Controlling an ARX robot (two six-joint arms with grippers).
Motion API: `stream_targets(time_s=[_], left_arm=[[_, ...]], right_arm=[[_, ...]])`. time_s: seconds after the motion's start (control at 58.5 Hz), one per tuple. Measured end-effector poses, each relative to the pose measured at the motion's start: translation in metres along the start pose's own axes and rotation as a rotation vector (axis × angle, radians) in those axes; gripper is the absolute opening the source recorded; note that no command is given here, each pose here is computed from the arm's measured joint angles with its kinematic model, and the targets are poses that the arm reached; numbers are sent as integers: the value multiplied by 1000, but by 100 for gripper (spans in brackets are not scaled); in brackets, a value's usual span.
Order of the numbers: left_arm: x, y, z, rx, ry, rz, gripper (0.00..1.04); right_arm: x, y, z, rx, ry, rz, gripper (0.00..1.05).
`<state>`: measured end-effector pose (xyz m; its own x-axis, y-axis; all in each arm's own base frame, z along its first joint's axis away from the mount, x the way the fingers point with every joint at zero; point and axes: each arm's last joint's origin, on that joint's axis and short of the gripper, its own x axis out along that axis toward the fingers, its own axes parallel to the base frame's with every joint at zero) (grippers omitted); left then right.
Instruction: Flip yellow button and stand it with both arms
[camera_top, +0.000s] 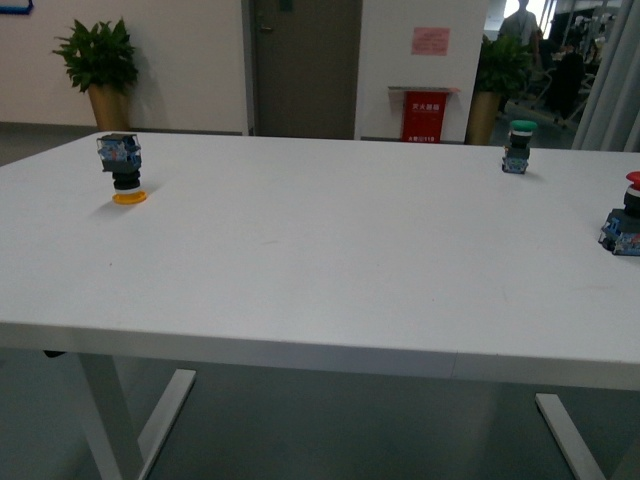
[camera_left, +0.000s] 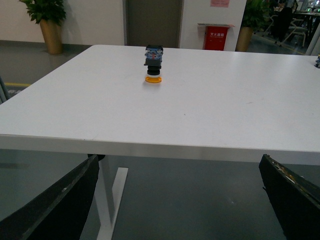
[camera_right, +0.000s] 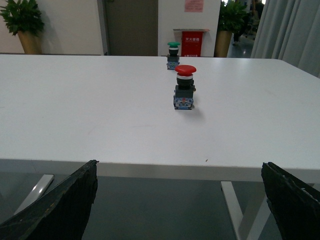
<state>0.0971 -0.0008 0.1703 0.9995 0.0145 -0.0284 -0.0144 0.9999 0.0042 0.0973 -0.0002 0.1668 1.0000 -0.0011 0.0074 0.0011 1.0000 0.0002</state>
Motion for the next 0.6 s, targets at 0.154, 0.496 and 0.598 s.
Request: stream_targets(time_s=[0.154,0.496,0.598], left_arm=[[13,-4,18,134,409,121,99],[170,63,122,230,222,259,99],[215,65,124,247,268,228,99]], right_arm=[[0,0,0,0,0,0,98],[0,0,0,0,0,0,98],[0,0,0,0,0,0,98]])
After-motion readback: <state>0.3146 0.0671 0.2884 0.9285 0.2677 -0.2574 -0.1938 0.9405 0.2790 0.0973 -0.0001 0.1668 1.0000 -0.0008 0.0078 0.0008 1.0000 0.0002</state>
